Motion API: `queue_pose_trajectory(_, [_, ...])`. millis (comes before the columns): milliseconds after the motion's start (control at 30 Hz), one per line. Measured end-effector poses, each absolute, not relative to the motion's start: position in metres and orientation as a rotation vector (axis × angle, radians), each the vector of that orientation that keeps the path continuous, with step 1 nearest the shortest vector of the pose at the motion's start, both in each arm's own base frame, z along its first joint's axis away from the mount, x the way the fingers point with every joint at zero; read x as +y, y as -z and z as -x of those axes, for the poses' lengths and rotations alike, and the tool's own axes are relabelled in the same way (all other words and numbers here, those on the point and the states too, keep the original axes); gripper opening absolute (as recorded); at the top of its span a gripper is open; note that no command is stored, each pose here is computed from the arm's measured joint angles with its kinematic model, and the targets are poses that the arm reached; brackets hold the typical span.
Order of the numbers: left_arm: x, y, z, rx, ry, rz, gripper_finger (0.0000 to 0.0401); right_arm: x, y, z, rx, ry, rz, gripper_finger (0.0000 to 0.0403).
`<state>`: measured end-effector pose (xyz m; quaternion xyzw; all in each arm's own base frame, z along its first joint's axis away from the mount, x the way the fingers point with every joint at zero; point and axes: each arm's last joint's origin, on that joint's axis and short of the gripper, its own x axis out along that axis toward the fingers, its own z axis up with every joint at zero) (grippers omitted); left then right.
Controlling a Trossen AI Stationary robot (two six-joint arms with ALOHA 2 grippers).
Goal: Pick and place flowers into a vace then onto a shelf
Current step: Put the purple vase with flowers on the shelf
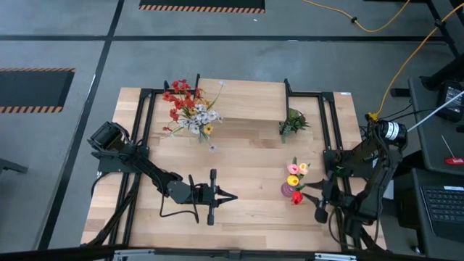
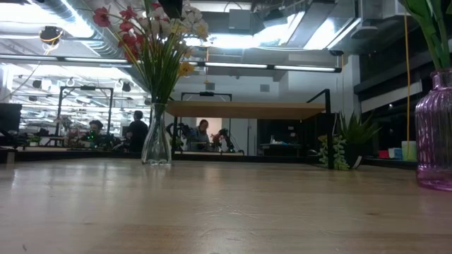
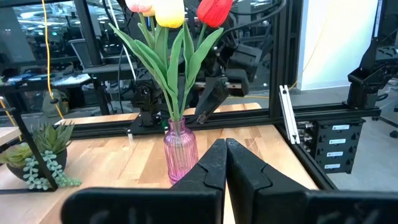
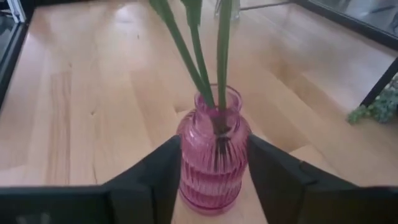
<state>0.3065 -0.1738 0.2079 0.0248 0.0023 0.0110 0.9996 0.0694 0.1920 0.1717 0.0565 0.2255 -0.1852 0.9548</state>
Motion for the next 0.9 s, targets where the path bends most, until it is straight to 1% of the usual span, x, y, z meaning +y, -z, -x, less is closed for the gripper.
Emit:
queue_pose_trajectory(200, [-0.174,-0.208,-0.307,0.005,-0.022,-0.05,0.0003,0.189,-0.167,-0.071,0.46,0.381,-0.091,0.0233])
queue_pose_trajectory(367, [-0.174,-0.208,-0.307,0.005,-0.022,-0.05,0.0002,0.186,-0.166,-0.079,0.467,0.407,-0.06,0.0264])
queue_pose_trajectory(500, [-0.174,-0.208,-0.307,0.005,-0.022,-0.05,0.0005,0.187,-0.165,-0.082,0.467,0.419,-0.064,0.0273])
queue_pose_trajectory(733, [-0.174,-0.208,-0.307,0.005,-0.022,-0.05,0.0001,0.188,-0.165,-0.084,0.427,0.407,-0.082,0.0272])
queue_pose_trajectory(900, [-0.174,-0.208,-0.307,0.005,-0.022,-0.05,0.0005,0.186,-0.164,-0.092,0.429,0.446,-0.093,0.0271])
